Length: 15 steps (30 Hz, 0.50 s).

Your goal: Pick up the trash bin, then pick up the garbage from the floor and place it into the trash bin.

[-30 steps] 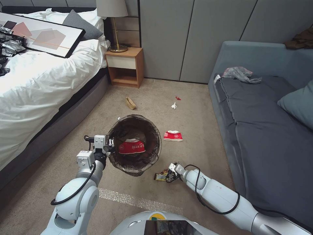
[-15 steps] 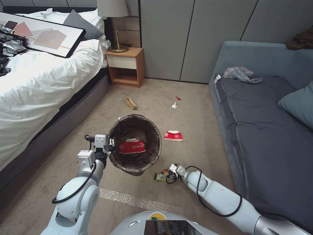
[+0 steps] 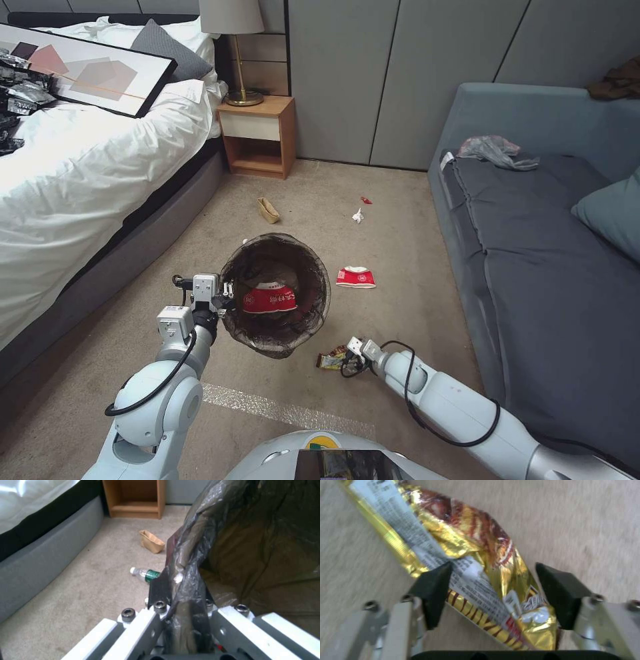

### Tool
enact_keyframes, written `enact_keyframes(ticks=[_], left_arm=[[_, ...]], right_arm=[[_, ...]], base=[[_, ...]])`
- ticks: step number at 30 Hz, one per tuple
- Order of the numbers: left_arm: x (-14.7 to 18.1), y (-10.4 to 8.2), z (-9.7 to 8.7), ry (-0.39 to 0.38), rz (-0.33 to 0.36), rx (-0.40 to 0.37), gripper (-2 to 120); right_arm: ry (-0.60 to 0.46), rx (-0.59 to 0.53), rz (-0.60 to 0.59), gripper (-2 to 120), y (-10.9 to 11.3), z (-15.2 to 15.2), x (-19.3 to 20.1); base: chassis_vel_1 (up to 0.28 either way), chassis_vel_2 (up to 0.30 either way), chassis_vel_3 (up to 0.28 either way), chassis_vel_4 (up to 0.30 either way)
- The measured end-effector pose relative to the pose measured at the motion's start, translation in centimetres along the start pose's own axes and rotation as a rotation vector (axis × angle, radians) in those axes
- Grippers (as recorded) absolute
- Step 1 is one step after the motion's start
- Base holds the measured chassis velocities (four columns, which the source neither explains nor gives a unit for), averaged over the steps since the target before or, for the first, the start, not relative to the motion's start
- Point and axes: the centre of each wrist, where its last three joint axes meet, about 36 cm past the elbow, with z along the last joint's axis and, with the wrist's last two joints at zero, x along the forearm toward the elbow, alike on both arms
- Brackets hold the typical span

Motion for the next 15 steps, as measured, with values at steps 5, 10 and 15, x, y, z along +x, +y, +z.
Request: enact_keyframes(ticks=[5, 10, 15], left_arm=[[-0.1, -0.1, 0.0, -0.001, 0.004, 0.001, 0], [-0.2, -0.2, 0.0, -0.004, 0.007, 0.0, 0], [-0.2, -0.2, 0.0, -0.004, 0.008, 0.0, 0]], right_arm=[[-0.012, -0.009, 0.008, 46, -0.4, -0.2, 1.0], [-0.019, -0.02, 0.007, 26, -0.5, -0.2, 1.5], [-0.021, -0.024, 0.006, 11, -0.5, -0.1, 1.4]], base=[[0.0, 0.0, 0.0, 0.0], [0.0, 0.0, 0.0, 0.0], [0.0, 0.0, 0.0, 0.0]])
